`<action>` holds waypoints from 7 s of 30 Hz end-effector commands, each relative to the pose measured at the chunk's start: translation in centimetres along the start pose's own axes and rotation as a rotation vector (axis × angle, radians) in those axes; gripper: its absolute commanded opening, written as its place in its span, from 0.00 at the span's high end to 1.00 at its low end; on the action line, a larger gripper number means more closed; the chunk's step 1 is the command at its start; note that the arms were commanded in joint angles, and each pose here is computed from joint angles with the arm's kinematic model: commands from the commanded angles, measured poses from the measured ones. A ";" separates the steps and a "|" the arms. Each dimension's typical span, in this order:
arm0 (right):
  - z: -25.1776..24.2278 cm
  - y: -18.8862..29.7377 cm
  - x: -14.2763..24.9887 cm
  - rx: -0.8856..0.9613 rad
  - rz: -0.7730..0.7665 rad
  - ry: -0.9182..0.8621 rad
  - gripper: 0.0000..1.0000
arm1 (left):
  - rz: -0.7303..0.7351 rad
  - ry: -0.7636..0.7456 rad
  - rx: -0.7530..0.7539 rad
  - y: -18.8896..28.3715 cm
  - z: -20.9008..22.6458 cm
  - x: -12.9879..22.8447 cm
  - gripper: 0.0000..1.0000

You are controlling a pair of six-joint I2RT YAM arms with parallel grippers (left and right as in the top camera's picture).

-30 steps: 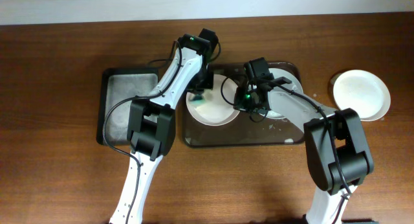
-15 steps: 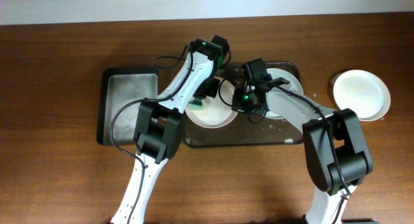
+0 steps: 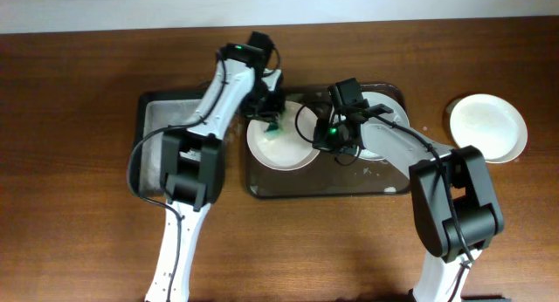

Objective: Clean dirty plates on tray and stack at the side
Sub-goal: 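Keep scrubbing the plate with the sponge while the right gripper holds it, then lift the scrubbed plate with the right gripper and carry it right, then lower the plate onto the cleaned plate and open the right gripper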

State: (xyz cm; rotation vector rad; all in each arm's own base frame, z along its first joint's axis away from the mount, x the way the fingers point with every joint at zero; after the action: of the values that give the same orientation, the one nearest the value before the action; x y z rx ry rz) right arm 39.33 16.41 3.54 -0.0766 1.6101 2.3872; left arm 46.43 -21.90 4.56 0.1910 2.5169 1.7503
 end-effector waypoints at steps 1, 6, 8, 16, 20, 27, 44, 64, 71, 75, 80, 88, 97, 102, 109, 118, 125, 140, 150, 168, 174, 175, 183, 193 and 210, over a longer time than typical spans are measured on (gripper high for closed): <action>-0.4 -1.9 2.3 -0.086 0.120 -0.021 0.96 | 0.040 0.039 0.158 -0.6 1.7 -0.3 1.00; -0.6 -1.9 2.5 -0.150 0.150 -0.024 0.96 | 0.052 -0.046 0.226 -0.4 0.9 0.1 1.00; -0.8 -1.9 2.4 -0.151 0.149 -0.029 0.96 | 0.060 -0.120 0.347 0.1 -0.7 0.5 1.00; -0.7 -1.9 2.3 -0.155 0.143 -0.024 0.96 | 0.157 -0.189 0.362 0.4 -0.5 3.1 1.00; -0.7 -1.9 2.3 -0.155 0.142 -0.024 0.96 | 0.174 -0.052 0.106 -0.3 2.8 2.9 1.00; -0.8 -1.9 2.2 -0.149 0.135 -0.023 0.96 | 0.019 0.266 -0.565 1.8 11.6 1.6 1.00; 0.1 -0.9 1.7 -0.184 0.115 -0.004 0.96 | 0.271 -0.110 -0.090 0.1 0.4 5.6 1.00; 0.0 3.8 -0.9 -0.163 -0.024 0.024 0.96 | 0.301 0.022 -0.364 2.9 8.2 5.8 1.00; -0.3 3.8 -0.6 -0.145 -0.014 0.023 0.96 | 0.126 0.049 -0.369 1.9 7.7 2.4 1.00; -0.5 3.7 -0.5 -0.129 -0.010 0.023 0.96 | 0.107 0.018 -0.283 1.0 5.2 2.0 1.00; -0.5 3.7 -0.5 -0.129 -0.010 0.023 0.96 | 0.163 -0.121 0.039 0.1 -0.3 3.1 1.00; -0.5 3.7 -0.5 -0.129 -0.010 0.023 0.96 | 0.243 -0.197 0.398 2.0 -3.7 5.2 1.00; -0.5 3.7 -0.5 -0.129 -0.010 0.023 0.96 | 0.299 -0.109 0.311 3.1 0.4 5.9 1.00; -0.5 3.7 -0.5 -0.129 -0.011 0.023 0.96 | 0.289 0.000 0.058 2.9 5.0 5.3 1.00; 0.6 5.5 -1.2 -0.158 -0.053 0.077 0.96 | 0.159 -0.013 0.006 6.2 4.5 3.1 1.00; 0.5 14.1 -3.0 -0.003 -0.307 0.111 0.96 | -0.044 -0.028 0.020 12.4 2.1 1.3 1.00; -2.5 21.2 -3.9 0.276 -0.550 0.093 0.96 | -0.078 -0.040 0.019 12.8 1.9 0.7 1.00; -3.9 30.0 -3.2 0.891 -0.881 0.133 0.96 | -0.074 -0.042 0.019 12.3 1.8 0.6 1.00; -1.5 31.7 -1.5 1.060 -0.970 0.191 0.96 | -0.071 -0.090 -0.014 11.4 0.1 0.8 1.00; -3.8 27.9 -2.4 0.778 -0.799 0.119 0.96 | -0.070 -0.095 -0.031 11.3 0.0 0.8 1.00; -6.4 29.6 -3.5 0.582 -0.778 -0.012 0.96 | -0.070 -0.095 -0.030 11.3 0.0 0.8 1.00; -7.2 29.8 -3.7 0.535 -0.773 -0.052 0.96 | -0.070 -0.095 -0.030 11.3 0.0 0.8 1.00; -20.2 32.1 -4.1 0.331 -0.731 -0.509 0.96 | -0.077 -0.097 -0.029 11.3 0.0 0.7 1.00; -34.1 28.9 -3.0 0.362 -0.660 -0.839 0.96 | -0.080 -0.099 -0.029 11.3 0.0 0.6 1.00; -39.2 22.6 -3.1 0.355 -0.555 -0.893 0.89 | -0.098 -0.103 -0.054 11.4 0.3 0.2 1.00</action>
State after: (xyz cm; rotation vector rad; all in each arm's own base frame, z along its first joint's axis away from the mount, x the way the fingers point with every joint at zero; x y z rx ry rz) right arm 32.39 -28.08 9.35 0.4804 1.2987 1.3501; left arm 46.75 -18.19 13.17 0.2081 2.3987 1.7239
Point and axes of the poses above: each gripper's point midway between its finger pads, its own y axis back along the fingers, its own z axis along the line the jaws close on, x = y × z, the point moved 3 cm from there along y, back along the fingers, and after that the axes turned 1 degree about y, right-handed, at the moved point
